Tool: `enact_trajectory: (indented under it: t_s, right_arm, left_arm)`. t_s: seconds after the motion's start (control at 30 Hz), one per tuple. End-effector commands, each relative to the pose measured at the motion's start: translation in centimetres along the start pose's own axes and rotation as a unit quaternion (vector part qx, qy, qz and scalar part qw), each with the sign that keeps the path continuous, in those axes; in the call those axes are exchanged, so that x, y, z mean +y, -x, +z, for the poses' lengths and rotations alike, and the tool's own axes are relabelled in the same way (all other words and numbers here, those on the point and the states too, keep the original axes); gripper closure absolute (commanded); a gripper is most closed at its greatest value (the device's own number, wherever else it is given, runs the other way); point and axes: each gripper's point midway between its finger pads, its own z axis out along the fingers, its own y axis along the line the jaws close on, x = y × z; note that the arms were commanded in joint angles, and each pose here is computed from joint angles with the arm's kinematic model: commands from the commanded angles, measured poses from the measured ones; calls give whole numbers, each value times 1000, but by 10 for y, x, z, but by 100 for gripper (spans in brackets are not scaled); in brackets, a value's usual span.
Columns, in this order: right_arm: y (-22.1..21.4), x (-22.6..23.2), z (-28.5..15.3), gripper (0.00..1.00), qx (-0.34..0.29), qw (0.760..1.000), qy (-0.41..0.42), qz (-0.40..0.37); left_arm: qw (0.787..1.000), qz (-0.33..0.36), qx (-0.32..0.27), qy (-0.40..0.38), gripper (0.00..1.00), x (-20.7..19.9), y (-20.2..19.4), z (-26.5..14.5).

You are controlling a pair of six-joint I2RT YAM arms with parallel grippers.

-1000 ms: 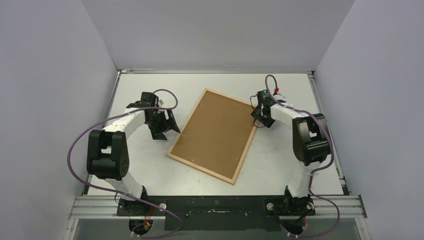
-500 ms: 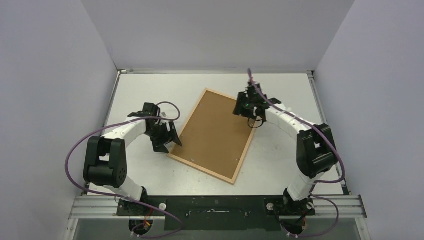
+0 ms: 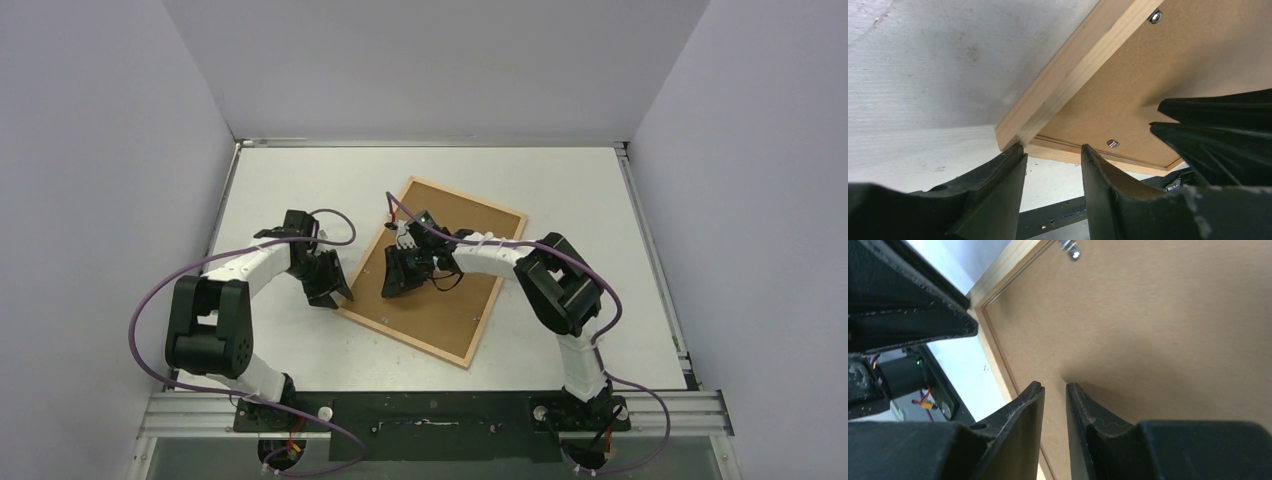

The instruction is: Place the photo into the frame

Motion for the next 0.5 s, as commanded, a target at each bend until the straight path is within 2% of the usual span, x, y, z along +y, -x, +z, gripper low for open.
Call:
enact_trajectory:
  t_s: [0.0,0.27,0.47]
  right_arm:
    - [4,36,-1,76,14,996,69,-59]
    - [-31,32,0,73,88,990,65,-94]
    - [-48,29,3,72,111,986,69,-99]
  left_arm:
    - [998,-17,49,35,58,21,-23,20]
    - [997,-22,56,42,61,24,-24,23]
    - [997,-21,59,40,62,24,-26,25]
